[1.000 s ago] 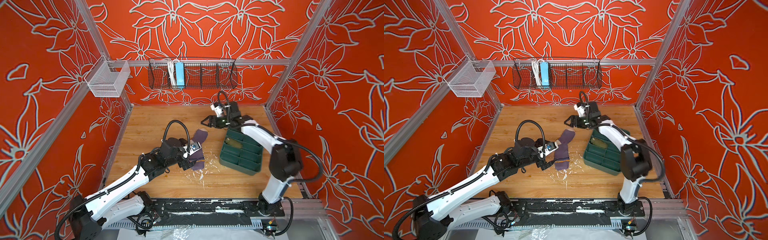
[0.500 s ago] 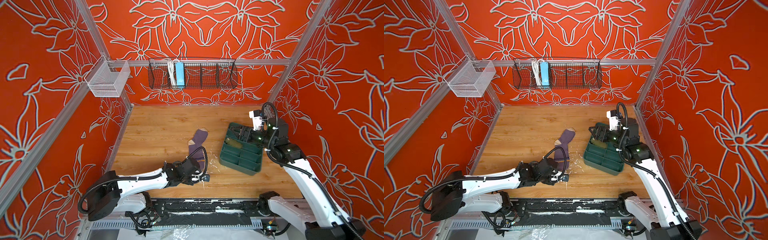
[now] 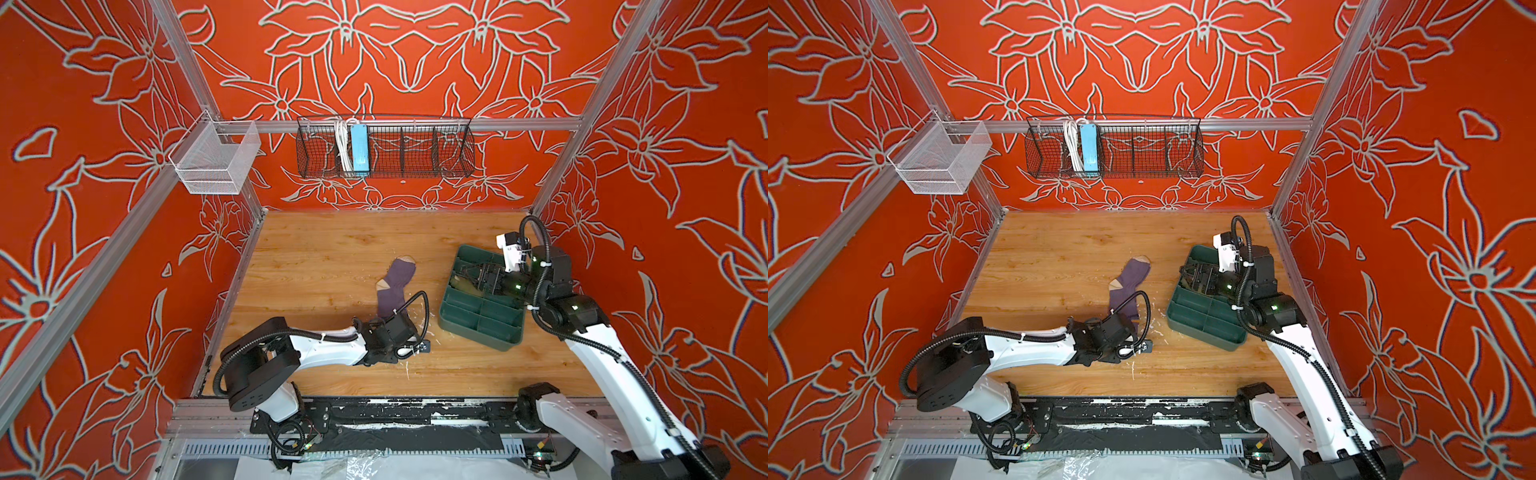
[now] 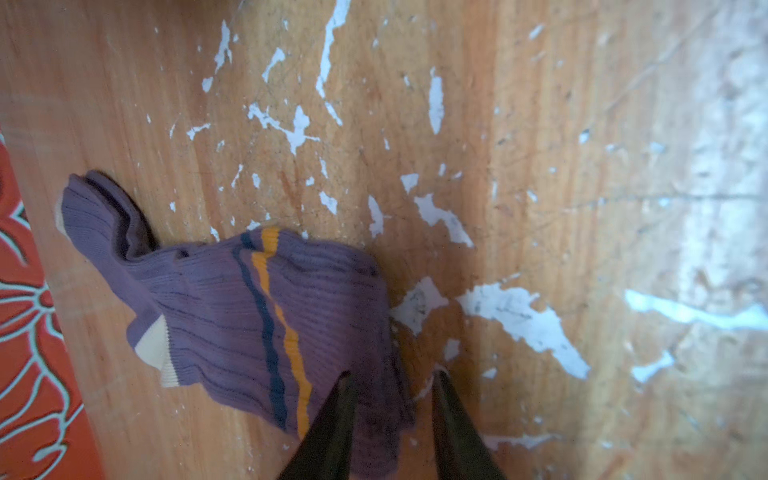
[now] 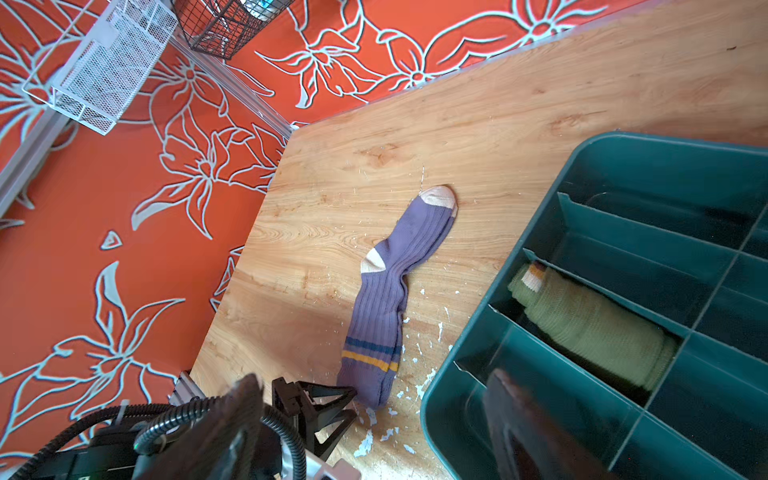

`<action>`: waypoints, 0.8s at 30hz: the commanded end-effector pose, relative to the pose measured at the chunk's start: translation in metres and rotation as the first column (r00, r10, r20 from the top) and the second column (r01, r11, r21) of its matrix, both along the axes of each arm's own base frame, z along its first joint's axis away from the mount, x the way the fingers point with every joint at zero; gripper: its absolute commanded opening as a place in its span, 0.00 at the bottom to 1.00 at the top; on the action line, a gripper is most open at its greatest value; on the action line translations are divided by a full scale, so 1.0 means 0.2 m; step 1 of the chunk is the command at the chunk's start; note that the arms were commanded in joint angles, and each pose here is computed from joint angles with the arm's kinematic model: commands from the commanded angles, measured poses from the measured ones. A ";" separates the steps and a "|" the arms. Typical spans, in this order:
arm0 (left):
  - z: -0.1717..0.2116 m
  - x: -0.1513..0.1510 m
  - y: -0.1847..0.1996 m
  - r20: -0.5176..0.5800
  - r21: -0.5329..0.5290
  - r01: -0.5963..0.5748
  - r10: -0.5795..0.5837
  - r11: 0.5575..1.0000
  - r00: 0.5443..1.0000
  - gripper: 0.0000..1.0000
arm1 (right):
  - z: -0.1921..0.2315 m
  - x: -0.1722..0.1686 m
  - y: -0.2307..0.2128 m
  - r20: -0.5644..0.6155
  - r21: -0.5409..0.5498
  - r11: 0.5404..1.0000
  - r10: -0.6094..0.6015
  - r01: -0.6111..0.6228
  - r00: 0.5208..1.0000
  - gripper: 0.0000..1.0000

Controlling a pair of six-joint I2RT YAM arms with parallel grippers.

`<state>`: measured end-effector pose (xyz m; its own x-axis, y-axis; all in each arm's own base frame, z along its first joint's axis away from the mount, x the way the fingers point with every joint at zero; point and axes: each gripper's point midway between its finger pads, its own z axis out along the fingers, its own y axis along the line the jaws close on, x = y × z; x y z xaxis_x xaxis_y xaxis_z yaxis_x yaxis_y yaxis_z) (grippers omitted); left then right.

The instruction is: Roll the socks

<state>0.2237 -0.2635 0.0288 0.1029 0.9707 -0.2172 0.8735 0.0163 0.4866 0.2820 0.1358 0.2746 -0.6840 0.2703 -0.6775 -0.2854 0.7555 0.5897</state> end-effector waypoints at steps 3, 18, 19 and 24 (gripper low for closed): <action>-0.07 -0.01 0.02 -0.014 0.008 -0.025 0.025 1.000 1.000 0.28 | 0.05 -0.02 0.00 0.026 0.012 1.000 0.009 -0.010 1.000 0.86; -0.02 0.05 0.01 -0.099 0.029 -0.159 0.161 0.987 0.982 0.00 | -0.07 -0.20 -0.07 -0.017 -0.069 0.998 0.006 -0.007 1.000 0.86; -0.01 0.04 0.01 -0.109 0.027 -0.157 0.159 0.987 0.981 0.00 | -0.10 -0.22 -0.08 -0.030 -0.087 0.996 0.000 -0.003 1.000 0.86; 0.08 0.02 0.06 -0.216 -0.025 -0.180 0.171 0.983 0.961 0.00 | -0.20 -0.31 -0.10 -0.087 -0.120 0.993 0.001 -0.011 0.996 0.86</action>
